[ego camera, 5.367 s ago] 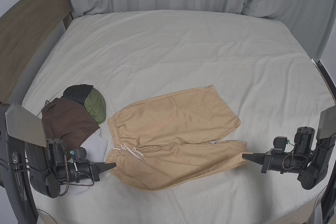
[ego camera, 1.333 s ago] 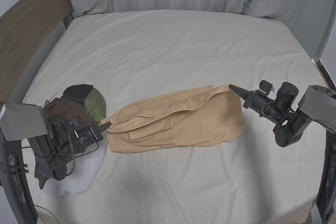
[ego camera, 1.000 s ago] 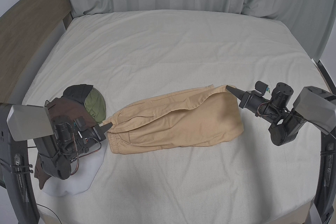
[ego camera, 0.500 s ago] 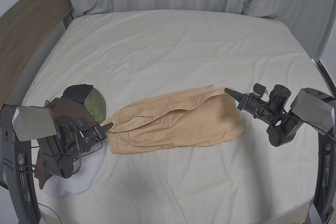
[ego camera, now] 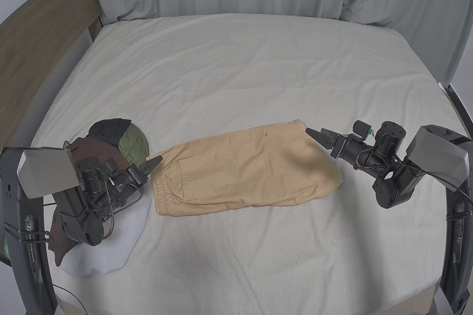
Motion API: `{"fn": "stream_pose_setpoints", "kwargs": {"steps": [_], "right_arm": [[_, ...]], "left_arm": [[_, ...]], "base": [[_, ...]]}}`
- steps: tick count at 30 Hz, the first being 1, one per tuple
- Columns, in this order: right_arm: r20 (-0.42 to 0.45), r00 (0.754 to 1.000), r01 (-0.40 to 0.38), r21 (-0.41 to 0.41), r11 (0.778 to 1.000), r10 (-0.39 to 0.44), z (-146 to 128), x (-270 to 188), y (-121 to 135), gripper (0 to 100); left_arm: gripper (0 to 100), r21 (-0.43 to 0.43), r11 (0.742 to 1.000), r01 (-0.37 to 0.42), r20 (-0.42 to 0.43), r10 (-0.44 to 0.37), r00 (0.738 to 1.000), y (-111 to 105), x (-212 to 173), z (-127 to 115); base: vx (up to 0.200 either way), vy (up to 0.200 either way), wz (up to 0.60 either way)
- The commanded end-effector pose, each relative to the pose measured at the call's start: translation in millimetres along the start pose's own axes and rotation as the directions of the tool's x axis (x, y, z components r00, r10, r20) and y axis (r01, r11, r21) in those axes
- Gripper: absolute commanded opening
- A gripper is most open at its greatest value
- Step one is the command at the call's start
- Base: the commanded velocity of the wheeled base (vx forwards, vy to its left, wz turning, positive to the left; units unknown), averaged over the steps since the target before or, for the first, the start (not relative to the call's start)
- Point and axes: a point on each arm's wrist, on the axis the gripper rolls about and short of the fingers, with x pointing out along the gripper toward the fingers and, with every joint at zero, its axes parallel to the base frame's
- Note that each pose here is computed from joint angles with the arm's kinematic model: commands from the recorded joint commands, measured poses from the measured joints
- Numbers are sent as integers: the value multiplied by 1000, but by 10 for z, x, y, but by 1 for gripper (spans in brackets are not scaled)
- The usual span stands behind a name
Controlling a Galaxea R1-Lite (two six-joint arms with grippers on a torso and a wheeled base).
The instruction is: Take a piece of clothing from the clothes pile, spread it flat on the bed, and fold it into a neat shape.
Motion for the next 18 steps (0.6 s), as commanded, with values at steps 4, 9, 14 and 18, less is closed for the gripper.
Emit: {"fn": "stream_pose_setpoints", "kwargs": {"steps": [4, 9, 14, 18], "right_arm": [[-33, 999, -3, 4, 1000, 3, -91, -17, 88, 100], [-57, 998, -10, 12, 1000, 10, -178, -22, 151, 100], [-77, 997, -3, 22, 1000, 5, -239, -59, 163, 100], [-102, 994, 30, 36, 999, -26, -345, -94, 216, 100]], "left_arm": [[100, 1, 1000, -3, 33, 3, 999, 19, 6, 81], [100, 5, 1000, 2, 36, -2, 999, -15, -8, 96], [100, 13, 1000, 23, 57, -24, 998, -120, -50, 179], [100, 6, 998, 62, 81, -63, 995, -288, -141, 298]], "base": [[0, 0, 0], [0, 0, 0], [0, 0, 0], [0, 0, 0]]}}
